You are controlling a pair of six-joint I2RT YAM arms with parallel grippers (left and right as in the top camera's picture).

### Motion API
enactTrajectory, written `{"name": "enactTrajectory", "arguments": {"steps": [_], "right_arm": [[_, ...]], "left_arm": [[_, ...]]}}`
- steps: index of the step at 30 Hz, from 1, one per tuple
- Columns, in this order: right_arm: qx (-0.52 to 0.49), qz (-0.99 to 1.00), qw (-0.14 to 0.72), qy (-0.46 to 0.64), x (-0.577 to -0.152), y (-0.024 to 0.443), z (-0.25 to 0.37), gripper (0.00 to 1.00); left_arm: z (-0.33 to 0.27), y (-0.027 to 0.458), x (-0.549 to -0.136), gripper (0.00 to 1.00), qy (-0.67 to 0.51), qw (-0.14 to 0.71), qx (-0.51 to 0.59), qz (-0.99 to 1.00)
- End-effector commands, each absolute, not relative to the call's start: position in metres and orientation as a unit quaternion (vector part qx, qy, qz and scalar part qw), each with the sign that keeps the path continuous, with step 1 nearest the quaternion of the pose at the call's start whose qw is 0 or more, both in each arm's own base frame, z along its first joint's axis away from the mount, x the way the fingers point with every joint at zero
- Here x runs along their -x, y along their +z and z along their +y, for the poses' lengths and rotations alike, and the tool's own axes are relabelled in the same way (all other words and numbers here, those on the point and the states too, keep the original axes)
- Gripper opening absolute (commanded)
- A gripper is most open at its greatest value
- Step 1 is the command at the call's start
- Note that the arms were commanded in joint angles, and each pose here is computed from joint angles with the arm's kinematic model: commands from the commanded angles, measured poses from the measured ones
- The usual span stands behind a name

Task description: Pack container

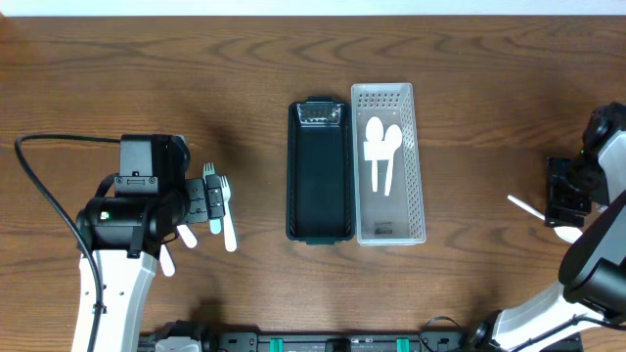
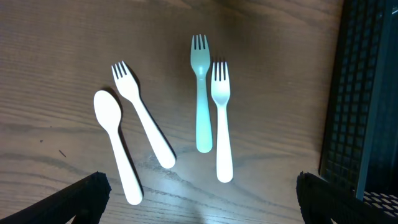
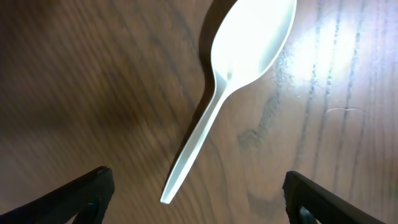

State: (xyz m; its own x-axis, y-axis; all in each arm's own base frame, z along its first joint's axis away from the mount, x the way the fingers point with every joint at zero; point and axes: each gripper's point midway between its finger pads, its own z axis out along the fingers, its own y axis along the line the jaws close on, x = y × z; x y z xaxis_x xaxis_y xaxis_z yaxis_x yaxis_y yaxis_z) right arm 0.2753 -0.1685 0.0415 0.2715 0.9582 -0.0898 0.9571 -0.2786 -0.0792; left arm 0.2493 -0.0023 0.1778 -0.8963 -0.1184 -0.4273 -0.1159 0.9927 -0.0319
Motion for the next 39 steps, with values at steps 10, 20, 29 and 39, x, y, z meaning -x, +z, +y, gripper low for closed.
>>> {"name": "enactTrajectory", "arguments": {"steps": [10, 20, 29, 39], "right_arm": [[0.809, -0.581, 0.007, 0.087, -0.262, 0.018, -0.175, 0.89], [0.809, -0.579, 0.000, 0.105, -0.252, 0.007, -0.180, 0.89], [0.813, -0.570, -0.009, 0.121, -0.245, 0.007, -0.192, 0.89], [0.811, -0.569, -0.017, 0.132, -0.244, 0.008, -0.196, 0.89]], "left_arm": [[-0.001, 0.184, -0.252, 0.98, -0.004, 0.226, 0.067, 0.972], [-0.001, 0.184, -0.252, 0.98, -0.004, 0.226, 0.067, 0.972], [-0.001, 0.184, -0.252, 0.98, -0.004, 0.226, 0.067, 0.972], [-0.001, 0.184, -0.252, 0.98, -0.004, 0.226, 0.067, 0.972]]}}
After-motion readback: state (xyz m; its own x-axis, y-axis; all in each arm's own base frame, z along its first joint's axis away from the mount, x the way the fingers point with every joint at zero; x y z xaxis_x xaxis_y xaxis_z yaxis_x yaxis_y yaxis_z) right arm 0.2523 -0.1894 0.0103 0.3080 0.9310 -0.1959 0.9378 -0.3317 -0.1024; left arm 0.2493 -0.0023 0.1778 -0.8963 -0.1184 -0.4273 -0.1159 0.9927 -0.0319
